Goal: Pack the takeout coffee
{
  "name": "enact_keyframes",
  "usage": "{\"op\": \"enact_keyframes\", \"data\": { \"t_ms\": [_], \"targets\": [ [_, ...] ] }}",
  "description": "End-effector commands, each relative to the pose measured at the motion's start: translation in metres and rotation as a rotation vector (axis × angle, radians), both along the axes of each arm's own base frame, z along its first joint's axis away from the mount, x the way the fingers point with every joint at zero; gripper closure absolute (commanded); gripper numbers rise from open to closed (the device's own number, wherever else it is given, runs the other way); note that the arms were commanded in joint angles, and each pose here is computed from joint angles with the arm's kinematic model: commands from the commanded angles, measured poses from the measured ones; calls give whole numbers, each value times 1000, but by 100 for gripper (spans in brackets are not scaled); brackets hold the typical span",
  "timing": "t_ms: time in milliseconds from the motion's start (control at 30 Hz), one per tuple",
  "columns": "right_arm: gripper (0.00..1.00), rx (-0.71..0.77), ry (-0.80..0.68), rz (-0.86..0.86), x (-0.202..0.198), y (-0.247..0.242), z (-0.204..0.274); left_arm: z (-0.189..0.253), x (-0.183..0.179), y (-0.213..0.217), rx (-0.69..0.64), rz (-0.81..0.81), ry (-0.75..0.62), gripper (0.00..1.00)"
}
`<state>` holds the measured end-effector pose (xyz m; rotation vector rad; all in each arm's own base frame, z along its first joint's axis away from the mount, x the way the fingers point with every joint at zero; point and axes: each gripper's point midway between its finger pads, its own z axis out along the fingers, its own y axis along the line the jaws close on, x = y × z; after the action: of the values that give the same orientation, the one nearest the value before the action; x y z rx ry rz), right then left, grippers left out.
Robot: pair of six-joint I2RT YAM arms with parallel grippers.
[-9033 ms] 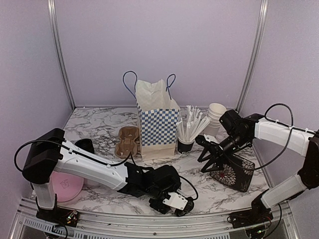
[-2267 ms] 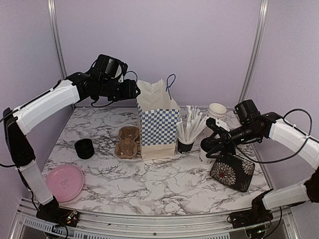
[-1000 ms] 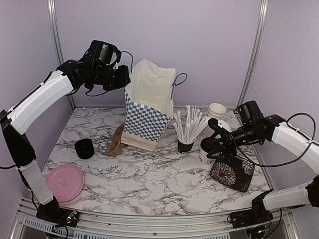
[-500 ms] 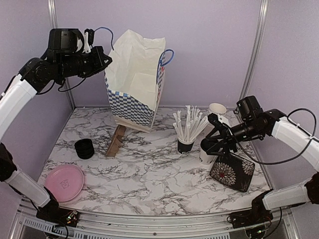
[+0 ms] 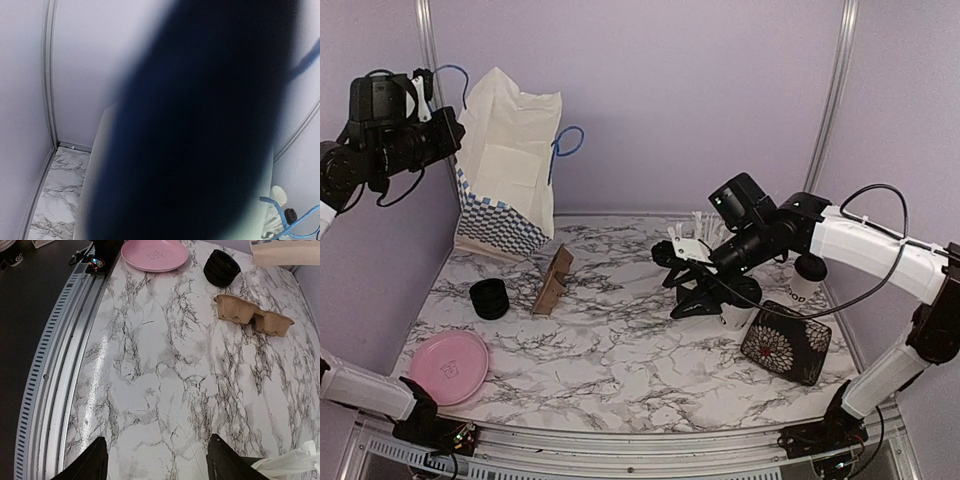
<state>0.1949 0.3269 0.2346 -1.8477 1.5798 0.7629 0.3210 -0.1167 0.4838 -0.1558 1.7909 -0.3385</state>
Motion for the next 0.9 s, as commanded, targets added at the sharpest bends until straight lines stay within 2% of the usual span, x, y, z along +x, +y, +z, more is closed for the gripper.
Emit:
{"op": "enact_keyframes", "data": {
  "t_ms": [0, 133, 367, 633, 800, 867],
  "targets": [
    [36, -15, -1, 14, 4, 28, 1, -49, 17, 23, 94, 66, 117, 100],
    [37, -31, 16, -16, 15, 62, -8, -56, 20, 37, 79, 80, 114, 100],
    [41, -67, -46, -43, 31, 135, -30, -17, 5, 70, 96, 177, 13, 100],
    [40, 66, 12, -114, 70, 213, -35, 11, -25, 94, 103, 251, -73, 100],
    [41, 156, 105, -170, 89, 254, -45, 14, -38, 100, 96, 262, -91, 100],
    [42, 186, 99, -206, 102, 267, -46, 13, -42, 100, 91, 259, -95, 100]
  ]
}}
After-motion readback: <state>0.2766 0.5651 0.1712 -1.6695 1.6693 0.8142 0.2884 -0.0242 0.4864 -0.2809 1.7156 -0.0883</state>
